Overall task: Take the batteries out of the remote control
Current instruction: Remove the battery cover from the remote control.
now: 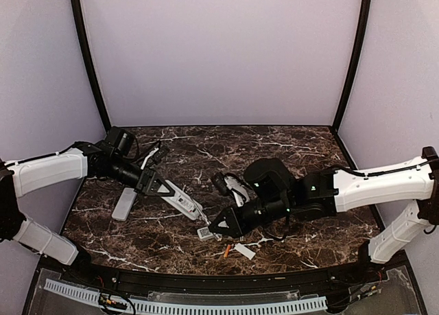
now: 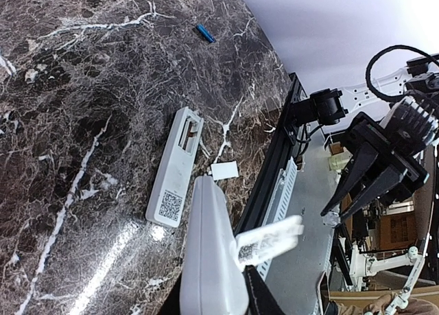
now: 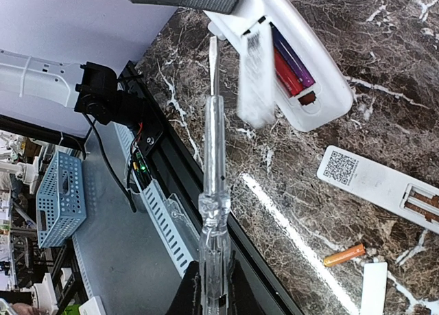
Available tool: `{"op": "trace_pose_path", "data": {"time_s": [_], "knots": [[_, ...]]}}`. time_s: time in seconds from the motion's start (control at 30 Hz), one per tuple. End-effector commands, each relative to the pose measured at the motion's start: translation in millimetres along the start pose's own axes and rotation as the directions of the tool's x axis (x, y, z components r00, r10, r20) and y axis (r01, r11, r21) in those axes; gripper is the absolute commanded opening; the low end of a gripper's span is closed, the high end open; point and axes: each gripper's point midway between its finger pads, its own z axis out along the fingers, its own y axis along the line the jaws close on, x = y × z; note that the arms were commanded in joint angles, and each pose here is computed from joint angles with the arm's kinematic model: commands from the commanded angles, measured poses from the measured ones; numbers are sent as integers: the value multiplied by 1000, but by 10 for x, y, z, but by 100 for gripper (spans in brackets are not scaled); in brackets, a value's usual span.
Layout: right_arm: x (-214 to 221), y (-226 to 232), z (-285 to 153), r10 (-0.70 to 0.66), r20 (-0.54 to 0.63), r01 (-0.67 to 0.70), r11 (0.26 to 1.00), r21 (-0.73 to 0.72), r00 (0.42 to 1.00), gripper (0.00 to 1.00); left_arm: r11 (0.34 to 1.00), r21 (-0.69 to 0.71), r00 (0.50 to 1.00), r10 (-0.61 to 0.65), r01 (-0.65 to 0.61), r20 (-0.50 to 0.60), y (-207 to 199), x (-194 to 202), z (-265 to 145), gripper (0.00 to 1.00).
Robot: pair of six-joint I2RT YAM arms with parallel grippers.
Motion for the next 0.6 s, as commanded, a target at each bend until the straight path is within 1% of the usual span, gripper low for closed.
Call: {"op": "trace_pose_path", "data": {"time_s": [0.0,0.17,0.3,0.4,0.57], "knots": [[-174,111,-86,-9,75,12,999,-42,997,0,999,-30,1000,25,-25,2,-12,-17,-35,0],[-163,17,-85,14,75,-13,1000,-1,997,0,985,-172,999,28,-24,18,194,-41,-88,0],[-120,-53,-63,34,58,-35,999,26,998,0,969,-245,999,34,-25,30,286,-58,-140,0],[-86,-106,-51,48,44,-50,998,44,998,0,969,-241,998,56,-44,40,240,-76,-169,0],[6,-214,-56,53,-10,-52,996,75,999,0,981,-174,993,100,-88,57,71,-76,-185,0]]}}
